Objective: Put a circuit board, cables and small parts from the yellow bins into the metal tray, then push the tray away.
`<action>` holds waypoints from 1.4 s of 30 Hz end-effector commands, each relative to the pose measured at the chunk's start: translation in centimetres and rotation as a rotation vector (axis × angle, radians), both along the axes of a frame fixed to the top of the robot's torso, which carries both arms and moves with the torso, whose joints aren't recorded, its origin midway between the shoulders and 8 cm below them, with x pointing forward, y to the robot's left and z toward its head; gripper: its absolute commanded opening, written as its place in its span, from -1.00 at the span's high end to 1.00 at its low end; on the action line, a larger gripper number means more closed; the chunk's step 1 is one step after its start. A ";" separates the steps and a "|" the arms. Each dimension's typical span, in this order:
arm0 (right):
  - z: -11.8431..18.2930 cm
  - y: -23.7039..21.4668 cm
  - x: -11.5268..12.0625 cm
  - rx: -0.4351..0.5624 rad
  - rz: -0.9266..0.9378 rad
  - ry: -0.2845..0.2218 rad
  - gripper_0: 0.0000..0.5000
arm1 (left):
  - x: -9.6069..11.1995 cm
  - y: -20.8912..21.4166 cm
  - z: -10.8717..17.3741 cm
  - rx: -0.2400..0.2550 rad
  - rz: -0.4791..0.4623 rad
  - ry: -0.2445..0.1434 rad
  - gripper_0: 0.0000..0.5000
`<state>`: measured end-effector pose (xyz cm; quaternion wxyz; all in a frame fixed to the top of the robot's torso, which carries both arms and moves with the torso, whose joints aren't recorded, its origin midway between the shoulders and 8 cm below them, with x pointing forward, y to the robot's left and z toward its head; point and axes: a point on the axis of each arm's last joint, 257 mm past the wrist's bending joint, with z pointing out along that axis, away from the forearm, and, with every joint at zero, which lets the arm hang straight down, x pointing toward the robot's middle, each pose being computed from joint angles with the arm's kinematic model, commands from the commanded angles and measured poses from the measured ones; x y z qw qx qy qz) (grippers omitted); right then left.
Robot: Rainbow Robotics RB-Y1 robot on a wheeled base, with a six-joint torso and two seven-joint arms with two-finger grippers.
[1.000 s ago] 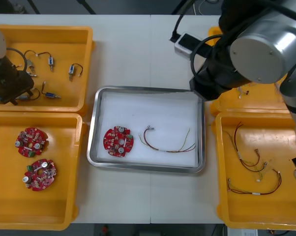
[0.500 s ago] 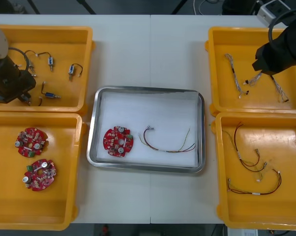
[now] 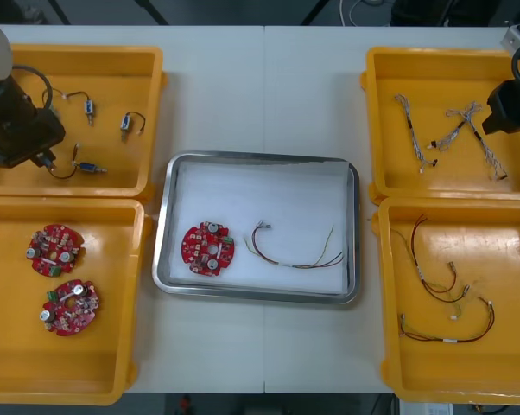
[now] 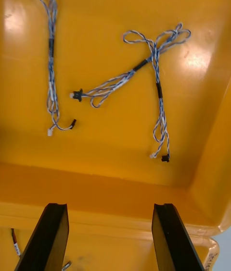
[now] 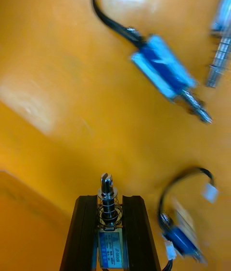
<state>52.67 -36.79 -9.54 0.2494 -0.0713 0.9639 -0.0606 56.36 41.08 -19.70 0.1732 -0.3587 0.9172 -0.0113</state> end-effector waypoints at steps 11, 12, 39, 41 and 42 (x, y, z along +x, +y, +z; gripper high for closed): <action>3.0 -5.1 5.0 -0.009 0.007 -0.073 -1.00 | -1.7 -4.6 11.5 0.084 -0.216 -0.045 1.00; 2.7 -5.4 5.3 -0.016 0.011 -0.075 -1.00 | -1.9 -5.2 11.7 0.084 -0.232 -0.042 1.00; -5.7 -7.1 11.5 0.065 -0.056 -0.172 -1.00 | -5.8 -27.4 8.1 0.141 -0.819 -0.087 1.00; -6.5 -6.9 11.6 0.075 -0.063 -0.169 -1.00 | -5.4 -28.0 6.9 0.144 -0.828 -0.087 1.00; -6.5 -6.8 11.6 0.077 -0.063 -0.169 -1.00 | -5.3 -28.2 6.7 0.145 -0.831 -0.088 1.00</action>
